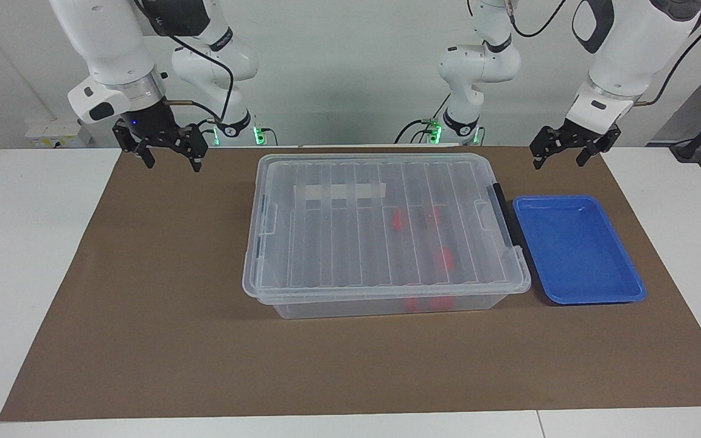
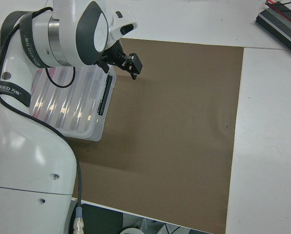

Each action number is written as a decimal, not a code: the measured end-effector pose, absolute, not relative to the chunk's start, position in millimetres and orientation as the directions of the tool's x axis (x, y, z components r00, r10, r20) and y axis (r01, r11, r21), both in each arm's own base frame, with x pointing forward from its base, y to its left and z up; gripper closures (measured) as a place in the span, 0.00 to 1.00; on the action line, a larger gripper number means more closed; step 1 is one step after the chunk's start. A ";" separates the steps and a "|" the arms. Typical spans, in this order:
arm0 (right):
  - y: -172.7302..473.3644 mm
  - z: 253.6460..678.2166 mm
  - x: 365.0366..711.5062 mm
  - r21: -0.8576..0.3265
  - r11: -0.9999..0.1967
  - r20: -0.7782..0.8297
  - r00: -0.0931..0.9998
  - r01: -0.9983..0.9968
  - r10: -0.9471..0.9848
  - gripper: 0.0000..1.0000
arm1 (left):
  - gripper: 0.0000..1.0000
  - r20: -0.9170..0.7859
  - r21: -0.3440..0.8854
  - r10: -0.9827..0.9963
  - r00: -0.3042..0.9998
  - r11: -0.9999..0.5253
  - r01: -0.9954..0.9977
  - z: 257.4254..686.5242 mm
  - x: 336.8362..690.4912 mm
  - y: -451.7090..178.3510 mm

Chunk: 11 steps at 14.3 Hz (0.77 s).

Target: Place red block in blue tray from box

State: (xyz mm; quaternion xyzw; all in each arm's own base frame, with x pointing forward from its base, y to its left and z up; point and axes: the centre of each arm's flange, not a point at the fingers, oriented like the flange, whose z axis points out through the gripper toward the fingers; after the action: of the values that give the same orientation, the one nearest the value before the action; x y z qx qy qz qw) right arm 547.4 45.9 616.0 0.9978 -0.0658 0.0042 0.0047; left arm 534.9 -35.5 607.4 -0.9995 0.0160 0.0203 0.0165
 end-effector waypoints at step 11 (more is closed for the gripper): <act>123.7 524.8 551.5 -0.018 -1.000 0.109 0.994 -0.001 -0.003 0.01 | 0.00 -0.044 -0.032 -0.031 0.999 -0.999 -0.032 607.0 534.7 -35.5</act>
State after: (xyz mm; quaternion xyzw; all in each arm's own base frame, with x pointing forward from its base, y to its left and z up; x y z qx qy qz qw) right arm 551.5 123.7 524.8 0.9985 -0.0011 0.0544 -0.0088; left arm 534.7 -35.5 607.0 -0.9995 0.0157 0.0215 0.0166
